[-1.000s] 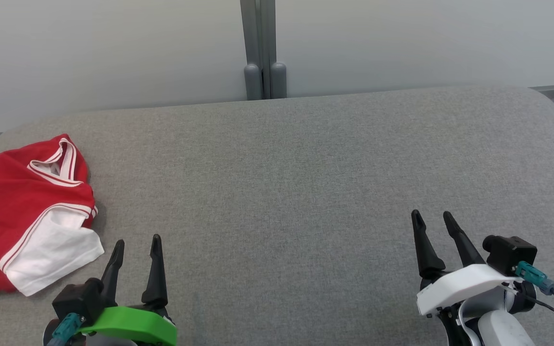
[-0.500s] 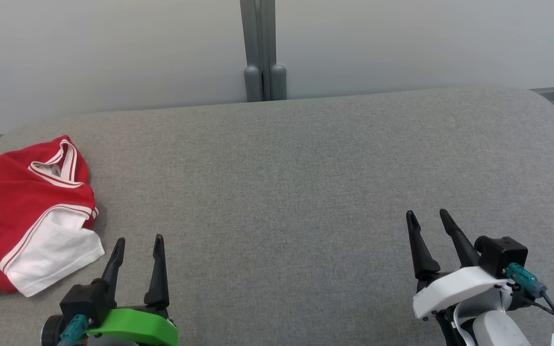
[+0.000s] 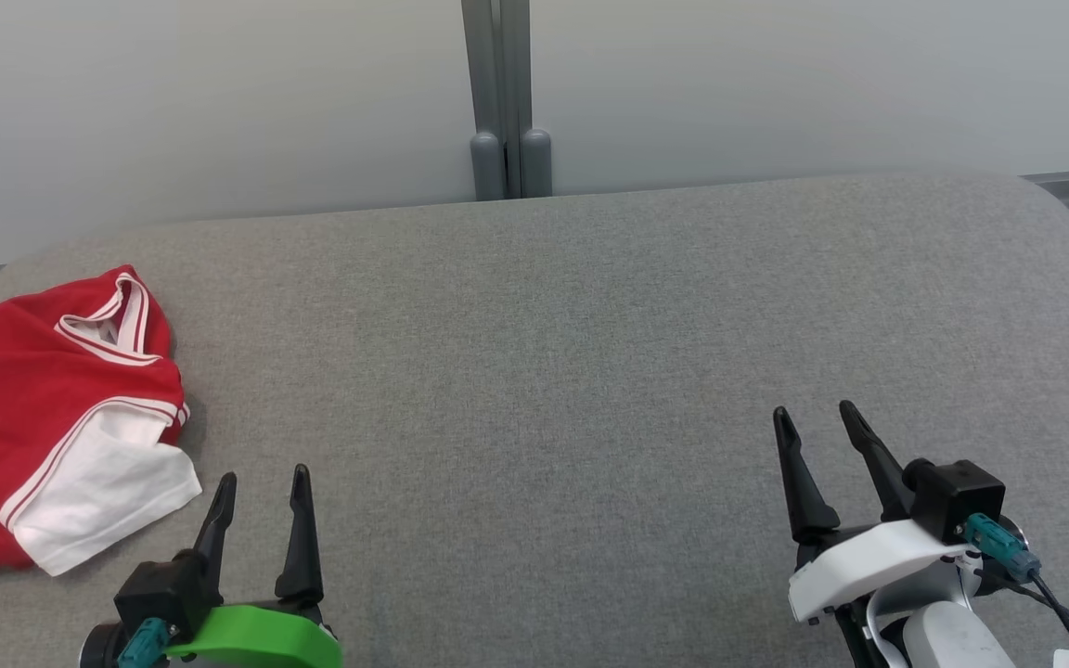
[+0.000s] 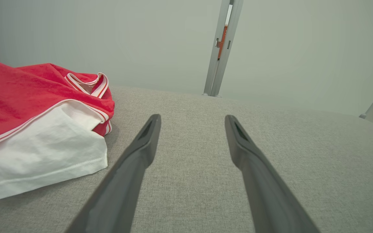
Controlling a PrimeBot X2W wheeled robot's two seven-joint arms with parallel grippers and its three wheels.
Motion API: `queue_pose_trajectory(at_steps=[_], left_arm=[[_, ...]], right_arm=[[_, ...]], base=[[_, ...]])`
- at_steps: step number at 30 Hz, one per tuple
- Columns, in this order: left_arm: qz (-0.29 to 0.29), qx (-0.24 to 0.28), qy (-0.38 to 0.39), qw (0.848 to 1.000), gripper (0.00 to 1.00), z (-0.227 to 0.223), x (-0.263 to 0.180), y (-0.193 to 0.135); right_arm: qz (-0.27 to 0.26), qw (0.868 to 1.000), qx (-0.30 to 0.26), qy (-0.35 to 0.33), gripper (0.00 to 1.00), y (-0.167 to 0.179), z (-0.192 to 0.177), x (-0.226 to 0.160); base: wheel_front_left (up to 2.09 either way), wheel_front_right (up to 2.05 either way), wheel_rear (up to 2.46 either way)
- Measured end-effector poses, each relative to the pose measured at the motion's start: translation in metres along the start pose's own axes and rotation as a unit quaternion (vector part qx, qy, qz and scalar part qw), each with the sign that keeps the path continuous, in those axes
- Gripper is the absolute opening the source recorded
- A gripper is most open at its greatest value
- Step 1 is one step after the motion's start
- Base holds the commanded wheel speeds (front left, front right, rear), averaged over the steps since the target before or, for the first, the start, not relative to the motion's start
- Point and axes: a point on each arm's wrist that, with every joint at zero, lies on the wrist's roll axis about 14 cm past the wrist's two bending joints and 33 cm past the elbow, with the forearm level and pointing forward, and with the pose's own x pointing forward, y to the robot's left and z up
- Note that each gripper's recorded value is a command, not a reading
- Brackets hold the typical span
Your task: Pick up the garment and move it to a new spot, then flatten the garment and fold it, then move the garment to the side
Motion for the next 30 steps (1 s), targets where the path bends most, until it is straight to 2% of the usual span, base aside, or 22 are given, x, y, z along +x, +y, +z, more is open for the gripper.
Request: queue_pose_trajectory(at_steps=[21,30], left_arm=[[0.006,0.004,0.005,1.000,1.00,-0.004,-0.002,0.003],[0.050,0.008,-0.011,0.999,1.00,0.006,-0.018,0.026]], right_arm=[[0.002,1.000,-0.008,0.002,1.00,0.000,-0.003,0.000],[0.041,0.999,-0.006,0.010,1.00,0.026,-0.009,0.012]], base=[[0.00,0.00,0.00],[0.00,0.00,0.00]])
